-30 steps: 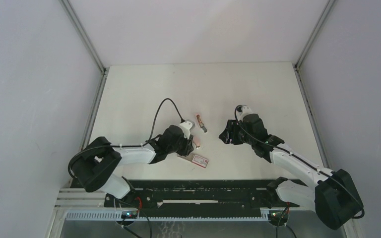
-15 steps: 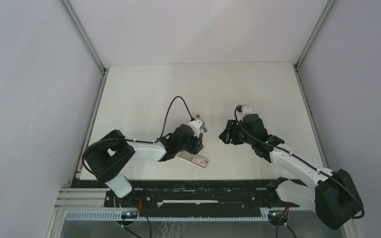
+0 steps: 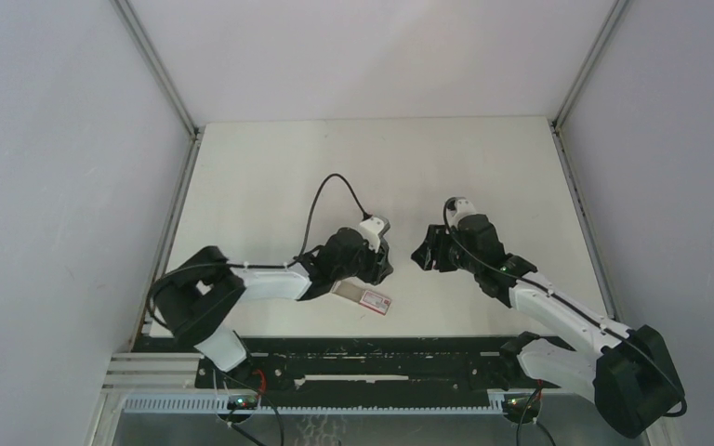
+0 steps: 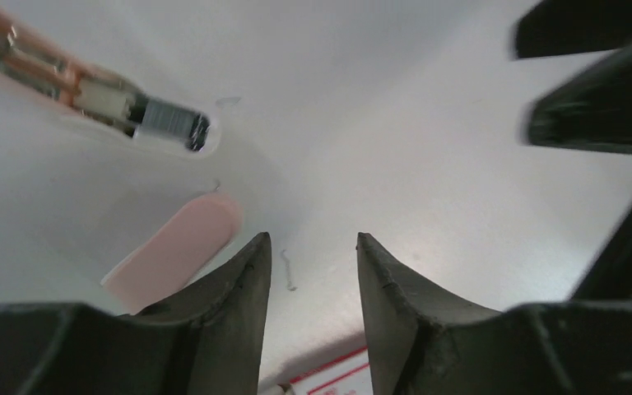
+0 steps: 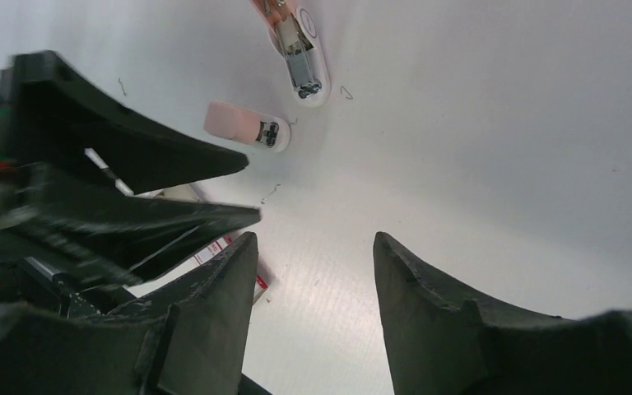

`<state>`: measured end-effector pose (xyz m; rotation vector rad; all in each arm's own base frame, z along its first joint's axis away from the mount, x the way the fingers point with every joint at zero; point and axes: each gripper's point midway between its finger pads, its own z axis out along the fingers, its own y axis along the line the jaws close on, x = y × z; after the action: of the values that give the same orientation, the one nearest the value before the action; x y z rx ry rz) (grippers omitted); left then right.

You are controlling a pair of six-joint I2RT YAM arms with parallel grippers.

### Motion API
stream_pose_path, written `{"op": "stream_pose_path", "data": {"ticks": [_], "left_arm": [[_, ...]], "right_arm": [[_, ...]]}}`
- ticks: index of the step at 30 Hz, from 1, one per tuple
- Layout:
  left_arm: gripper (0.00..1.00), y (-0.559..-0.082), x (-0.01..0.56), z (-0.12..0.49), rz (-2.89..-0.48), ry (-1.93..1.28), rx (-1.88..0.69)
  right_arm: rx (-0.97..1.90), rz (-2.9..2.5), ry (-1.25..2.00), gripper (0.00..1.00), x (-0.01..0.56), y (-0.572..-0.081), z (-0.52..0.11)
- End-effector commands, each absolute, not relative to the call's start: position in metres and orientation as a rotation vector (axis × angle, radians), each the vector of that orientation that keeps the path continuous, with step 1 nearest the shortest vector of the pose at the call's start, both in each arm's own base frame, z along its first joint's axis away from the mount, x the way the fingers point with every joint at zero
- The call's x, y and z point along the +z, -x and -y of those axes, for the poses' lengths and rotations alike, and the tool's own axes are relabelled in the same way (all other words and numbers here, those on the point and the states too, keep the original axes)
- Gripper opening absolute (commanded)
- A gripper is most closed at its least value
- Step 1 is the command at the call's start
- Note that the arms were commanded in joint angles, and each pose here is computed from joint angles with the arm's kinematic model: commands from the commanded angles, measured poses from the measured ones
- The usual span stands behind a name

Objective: Load the staples into the stapler

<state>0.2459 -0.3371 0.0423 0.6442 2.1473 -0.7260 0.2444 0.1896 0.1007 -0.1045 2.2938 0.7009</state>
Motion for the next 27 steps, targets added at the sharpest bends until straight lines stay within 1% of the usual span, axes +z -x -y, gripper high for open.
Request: {"op": "stream_pose_path", "data": {"ticks": [1, 4, 7, 10, 13, 17, 27], "left_arm": [[0.5, -0.231, 0.116, 0.347, -1.92, -0.774, -0.863], [0.57, -0.229, 0.128, 0.335, -1.89, -0.849, -0.835], [0.65, -0.242, 0.127, 0.32, -1.887, -0.889, -0.797], [0.69, -0.257, 0.118, 0.309, -1.892, -0.932, -0.733], [0.71, -0.27, 0.109, 0.304, -1.898, -0.966, -0.694], [0.72, -0.282, 0.092, 0.304, -1.937, -1.001, -0.704], [0.72, -0.29, 0.069, 0.311, -1.981, -1.042, -0.74]], "right_arm": [[0.711, -2.237, 0.116, 0.54, 0.115, -0.246, -0.188], [0.723, -2.218, 0.132, 0.55, 0.12, -0.245, -0.189], [0.74, -2.201, 0.147, 0.55, 0.123, -0.242, -0.19], [0.754, -2.196, 0.154, 0.56, 0.123, -0.238, -0.19], [0.767, -2.196, 0.159, 0.57, 0.123, -0.235, -0.19], [0.784, -2.186, 0.159, 0.57, 0.126, -0.232, -0.19], [0.811, -2.172, 0.17, 0.58, 0.131, -0.228, -0.192]]}}
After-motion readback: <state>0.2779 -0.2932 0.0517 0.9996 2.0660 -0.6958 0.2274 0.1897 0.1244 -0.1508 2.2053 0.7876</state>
